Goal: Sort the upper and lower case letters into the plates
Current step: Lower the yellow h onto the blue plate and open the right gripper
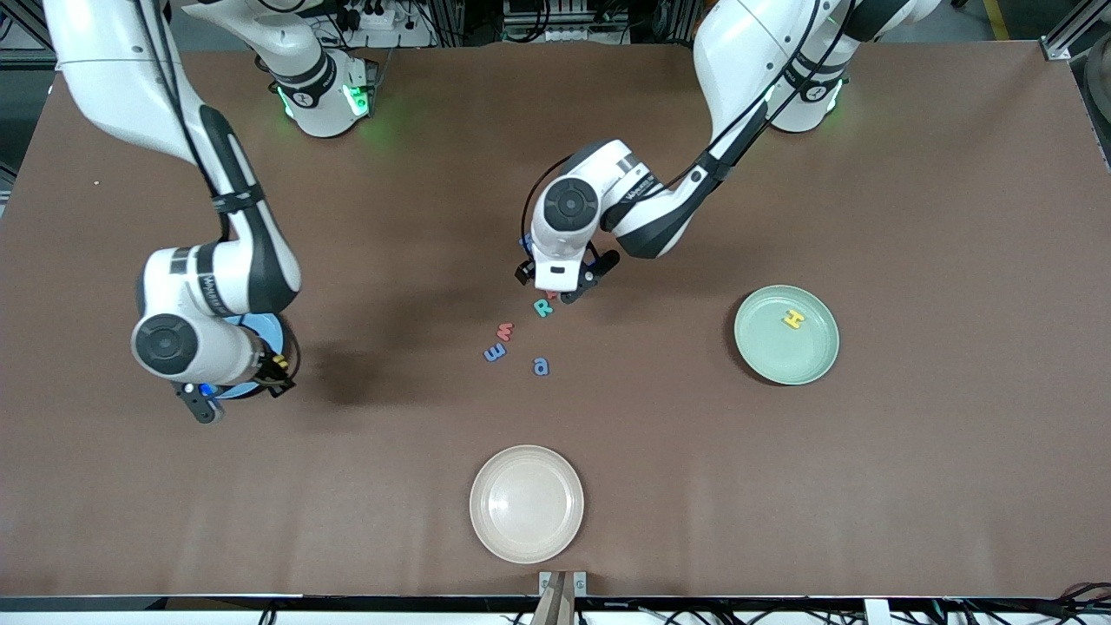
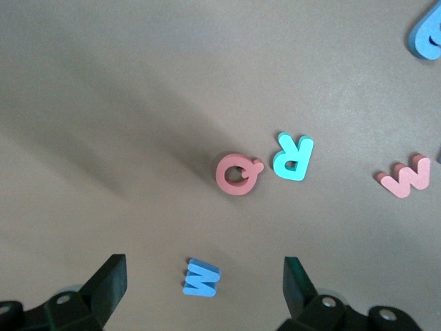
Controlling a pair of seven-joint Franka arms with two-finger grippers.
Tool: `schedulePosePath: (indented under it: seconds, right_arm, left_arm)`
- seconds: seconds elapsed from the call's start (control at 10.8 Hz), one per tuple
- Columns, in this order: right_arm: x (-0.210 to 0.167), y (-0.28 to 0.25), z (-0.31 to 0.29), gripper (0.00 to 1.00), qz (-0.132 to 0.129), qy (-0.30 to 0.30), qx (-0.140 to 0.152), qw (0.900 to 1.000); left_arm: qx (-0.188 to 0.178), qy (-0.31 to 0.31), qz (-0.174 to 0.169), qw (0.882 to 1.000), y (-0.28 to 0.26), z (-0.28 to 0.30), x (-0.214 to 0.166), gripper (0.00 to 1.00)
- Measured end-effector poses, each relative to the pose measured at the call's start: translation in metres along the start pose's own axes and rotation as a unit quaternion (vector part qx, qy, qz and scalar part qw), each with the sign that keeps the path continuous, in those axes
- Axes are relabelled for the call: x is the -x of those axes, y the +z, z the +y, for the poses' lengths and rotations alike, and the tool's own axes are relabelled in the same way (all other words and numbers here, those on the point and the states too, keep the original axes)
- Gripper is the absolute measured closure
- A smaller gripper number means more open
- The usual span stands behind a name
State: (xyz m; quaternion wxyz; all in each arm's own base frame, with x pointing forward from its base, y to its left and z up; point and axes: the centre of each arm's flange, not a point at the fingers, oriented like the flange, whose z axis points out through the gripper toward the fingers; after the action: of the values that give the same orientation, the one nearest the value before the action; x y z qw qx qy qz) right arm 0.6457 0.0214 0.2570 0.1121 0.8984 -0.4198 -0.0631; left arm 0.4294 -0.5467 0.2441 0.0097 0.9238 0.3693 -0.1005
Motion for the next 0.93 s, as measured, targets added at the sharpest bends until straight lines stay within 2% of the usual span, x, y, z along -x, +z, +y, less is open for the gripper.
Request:
schedulePosePath:
  seconds: [0.19,0.46,0.65,0.93]
  right_arm:
    - [-0.017,0.012,0.020,0.67,-0.012,-0.031,0.009,0.999]
    - [-0.052,0.020,0.063,0.67,-0.026,-0.079,0.007,0.997]
    - [-0.069,0.032,0.086,0.67,-0.020,-0.096,-0.010,0.995]
    - [-0.061,0.052,0.090,0.66,-0.013,-0.101,-0.020,0.995]
  left_arm:
    - [0.016,-0.009,0.033,0.999,0.013,-0.003,0.029,0.00]
    - [0.015,0.003,0.060,0.998,0.038,-0.010,0.063,0.00]
    - [0.012,0.016,0.080,0.997,0.059,-0.016,0.079,0.00]
    - [-0.002,0.025,0.078,0.997,0.086,-0.021,0.086,0.00]
